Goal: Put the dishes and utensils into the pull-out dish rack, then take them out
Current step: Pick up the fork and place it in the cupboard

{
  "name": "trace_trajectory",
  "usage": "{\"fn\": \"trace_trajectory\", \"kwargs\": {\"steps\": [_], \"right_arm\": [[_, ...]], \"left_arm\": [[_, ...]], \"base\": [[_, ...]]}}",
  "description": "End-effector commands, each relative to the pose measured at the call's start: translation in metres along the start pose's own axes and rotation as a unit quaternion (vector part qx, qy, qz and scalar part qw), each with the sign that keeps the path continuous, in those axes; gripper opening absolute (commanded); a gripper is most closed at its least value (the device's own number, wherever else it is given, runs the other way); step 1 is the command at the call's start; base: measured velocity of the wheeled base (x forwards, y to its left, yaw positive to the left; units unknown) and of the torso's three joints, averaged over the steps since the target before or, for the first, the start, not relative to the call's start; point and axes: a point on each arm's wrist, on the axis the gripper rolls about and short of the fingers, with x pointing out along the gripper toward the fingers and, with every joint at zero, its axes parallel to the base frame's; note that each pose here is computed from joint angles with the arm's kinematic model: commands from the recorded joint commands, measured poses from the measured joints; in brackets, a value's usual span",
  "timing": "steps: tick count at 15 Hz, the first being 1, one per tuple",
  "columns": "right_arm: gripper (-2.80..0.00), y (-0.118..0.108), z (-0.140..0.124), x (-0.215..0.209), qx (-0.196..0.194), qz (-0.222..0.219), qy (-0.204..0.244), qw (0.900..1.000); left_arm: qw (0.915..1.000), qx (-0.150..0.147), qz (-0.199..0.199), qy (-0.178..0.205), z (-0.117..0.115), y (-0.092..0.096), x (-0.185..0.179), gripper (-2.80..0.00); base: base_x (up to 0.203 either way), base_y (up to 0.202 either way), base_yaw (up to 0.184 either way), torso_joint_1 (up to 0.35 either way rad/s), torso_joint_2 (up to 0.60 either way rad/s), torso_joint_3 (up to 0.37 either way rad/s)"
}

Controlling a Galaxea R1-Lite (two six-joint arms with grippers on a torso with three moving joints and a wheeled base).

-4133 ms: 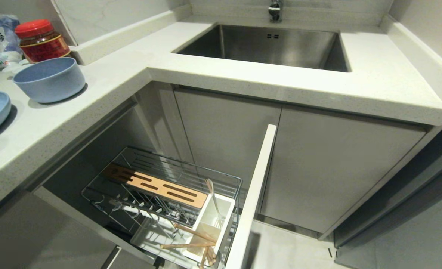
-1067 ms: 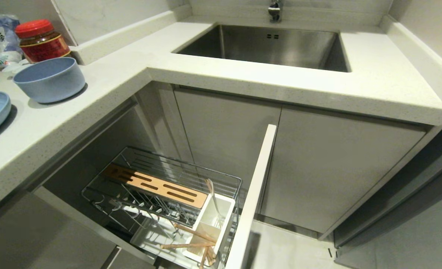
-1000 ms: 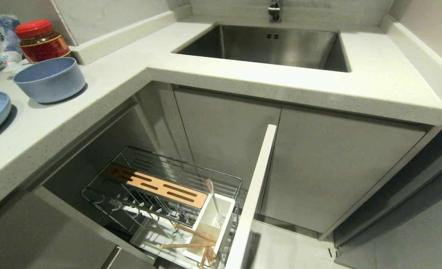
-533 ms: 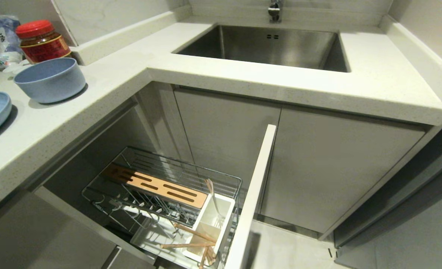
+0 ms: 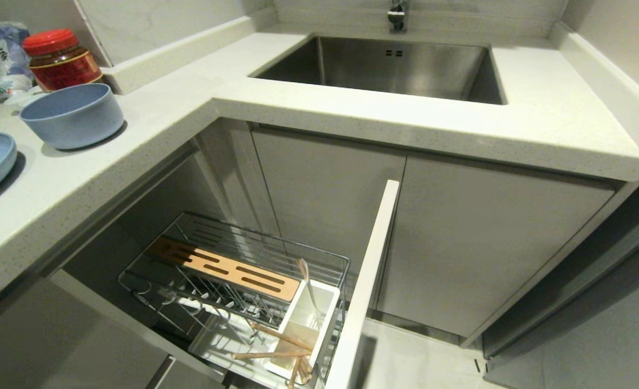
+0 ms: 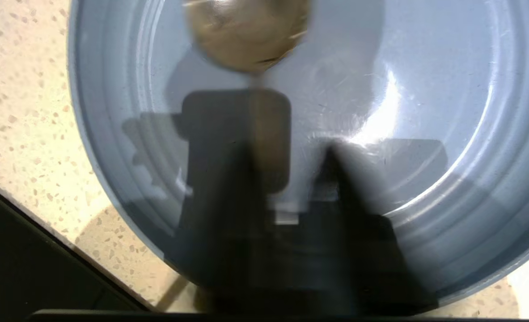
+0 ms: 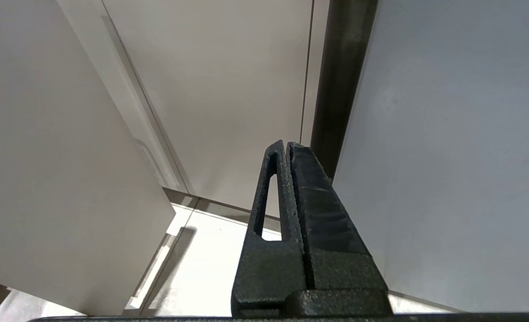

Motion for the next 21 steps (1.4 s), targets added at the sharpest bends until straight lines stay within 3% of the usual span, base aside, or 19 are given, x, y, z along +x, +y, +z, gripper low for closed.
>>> {"fn": "trace_trajectory", "kwargs": {"steps": [1,8,12,14,16,19,21], "right_arm": [[-2.80,0.000,-0.007,0.001,0.000,0.000,0.012,1.000],[-2.80,0.000,-0.007,0.001,0.000,0.000,0.012,1.000],[-2.80,0.000,-0.007,0.001,0.000,0.000,0.012,1.000],[-2.80,0.000,-0.007,0.001,0.000,0.000,0.013,1.000],[-2.80,0.000,-0.007,0.001,0.000,0.000,0.013,1.000],[-2.80,0.000,-0.007,0.001,0.000,0.000,0.013,1.000],[-2.80,0.000,-0.007,0.001,0.000,0.000,0.012,1.000]], "left_arm": [[1.0000,0.000,-0.002,0.002,-0.001,0.000,0.000,-2.80],[0.9995,0.003,0.009,-0.030,0.000,-0.011,-0.025,-2.80],[0.9922,-0.070,0.002,-0.103,0.007,-0.034,-0.066,-2.80],[0.9855,-0.094,-0.036,-0.136,0.011,-0.051,-0.083,-2.80],[0.9749,-0.100,-0.123,-0.156,0.015,-0.078,-0.098,-2.80],[0.9493,-0.061,-0.266,-0.156,0.010,-0.112,-0.120,-2.80],[0.9287,-0.022,-0.346,-0.131,0.001,-0.128,-0.129,-2.80]], "base": [[0.000,0.000,0.000,0.000,0.00,0.000],[0.000,0.000,0.000,0.000,0.00,0.000],[0.000,0.000,0.000,0.000,0.00,0.000],[0.000,0.000,0.000,0.000,0.00,0.000],[0.000,0.000,0.000,0.000,0.00,0.000],[0.000,0.000,0.000,0.000,0.00,0.000],[0.000,0.000,0.000,0.000,0.00,0.000]]}}
